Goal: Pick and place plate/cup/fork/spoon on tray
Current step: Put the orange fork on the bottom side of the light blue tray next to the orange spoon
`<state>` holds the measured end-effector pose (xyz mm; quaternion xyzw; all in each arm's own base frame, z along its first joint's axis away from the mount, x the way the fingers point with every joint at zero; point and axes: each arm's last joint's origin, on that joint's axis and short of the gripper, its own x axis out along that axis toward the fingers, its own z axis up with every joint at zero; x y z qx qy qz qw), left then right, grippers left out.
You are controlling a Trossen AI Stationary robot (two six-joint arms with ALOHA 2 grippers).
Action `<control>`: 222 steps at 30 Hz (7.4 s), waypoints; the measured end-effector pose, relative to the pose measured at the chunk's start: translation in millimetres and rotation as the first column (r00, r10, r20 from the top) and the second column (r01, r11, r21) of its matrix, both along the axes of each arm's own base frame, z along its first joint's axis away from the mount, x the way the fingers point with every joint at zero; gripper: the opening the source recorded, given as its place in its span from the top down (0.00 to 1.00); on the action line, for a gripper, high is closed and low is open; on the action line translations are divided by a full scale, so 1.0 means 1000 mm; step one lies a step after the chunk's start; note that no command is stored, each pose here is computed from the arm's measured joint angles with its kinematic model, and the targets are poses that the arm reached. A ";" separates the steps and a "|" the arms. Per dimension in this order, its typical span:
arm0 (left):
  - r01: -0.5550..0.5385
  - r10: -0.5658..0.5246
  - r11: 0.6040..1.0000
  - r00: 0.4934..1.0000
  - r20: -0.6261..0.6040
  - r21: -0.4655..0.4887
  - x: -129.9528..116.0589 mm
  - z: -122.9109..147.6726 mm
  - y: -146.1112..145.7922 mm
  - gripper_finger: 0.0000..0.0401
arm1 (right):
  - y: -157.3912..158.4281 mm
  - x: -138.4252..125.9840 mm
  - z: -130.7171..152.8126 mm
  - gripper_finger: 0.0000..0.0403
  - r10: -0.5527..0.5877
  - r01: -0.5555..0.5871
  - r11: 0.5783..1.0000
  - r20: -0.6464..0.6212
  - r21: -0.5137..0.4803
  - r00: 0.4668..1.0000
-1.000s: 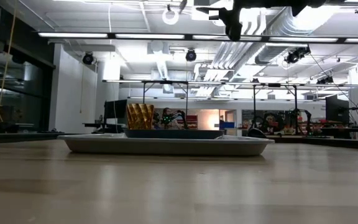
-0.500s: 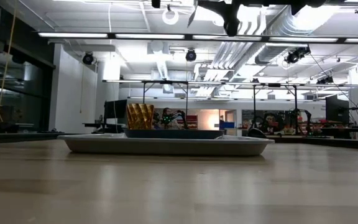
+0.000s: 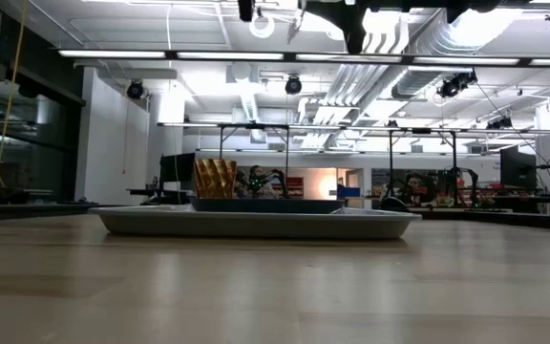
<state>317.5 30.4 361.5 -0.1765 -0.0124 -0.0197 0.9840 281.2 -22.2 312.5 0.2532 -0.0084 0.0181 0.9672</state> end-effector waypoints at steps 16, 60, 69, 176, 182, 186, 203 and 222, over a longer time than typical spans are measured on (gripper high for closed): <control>0.001 0.001 0.999 0.999 0.034 -0.046 0.023 -0.017 0.003 0.86 | 0.002 0.000 0.003 0.43 0.054 -0.054 0.999 0.025 -0.005 0.998; 0.147 -0.147 0.989 0.989 -0.004 0.020 -0.038 0.026 -0.012 0.47 | 0.005 -0.015 0.046 0.93 0.453 -0.509 0.861 0.454 0.001 0.767; 0.512 -0.482 0.814 0.859 0.174 -0.275 0.017 0.000 -0.024 0.47 | 0.002 0.024 0.040 0.93 0.502 -0.596 0.803 0.544 -0.005 0.672; 0.108 0.161 0.962 0.519 -0.839 0.251 -0.041 -0.085 -0.023 1.00 | 0.012 0.044 -0.015 0.31 -0.026 -0.145 0.942 -0.496 -0.303 0.868; 0.140 0.173 0.948 0.523 -0.834 0.285 -0.041 -0.085 -0.029 1.00 | 0.013 0.044 -0.014 0.31 -0.020 -0.138 0.948 -0.488 -0.285 0.873; 0.119 0.186 0.952 0.503 -0.844 0.280 -0.040 -0.088 -0.029 1.00 | 0.016 0.046 -0.012 0.33 0.019 -0.165 0.947 -0.465 -0.275 0.885; 0.089 0.202 0.953 0.524 -0.827 0.289 -0.035 -0.089 -0.029 1.00 | 0.017 0.045 -0.013 0.73 0.020 -0.166 0.950 -0.478 -0.265 0.878; 0.066 0.181 0.966 0.521 -0.834 0.251 -0.044 -0.082 -0.021 0.71 | 0.014 0.036 -0.013 0.92 0.013 -0.155 0.963 -0.536 -0.220 0.844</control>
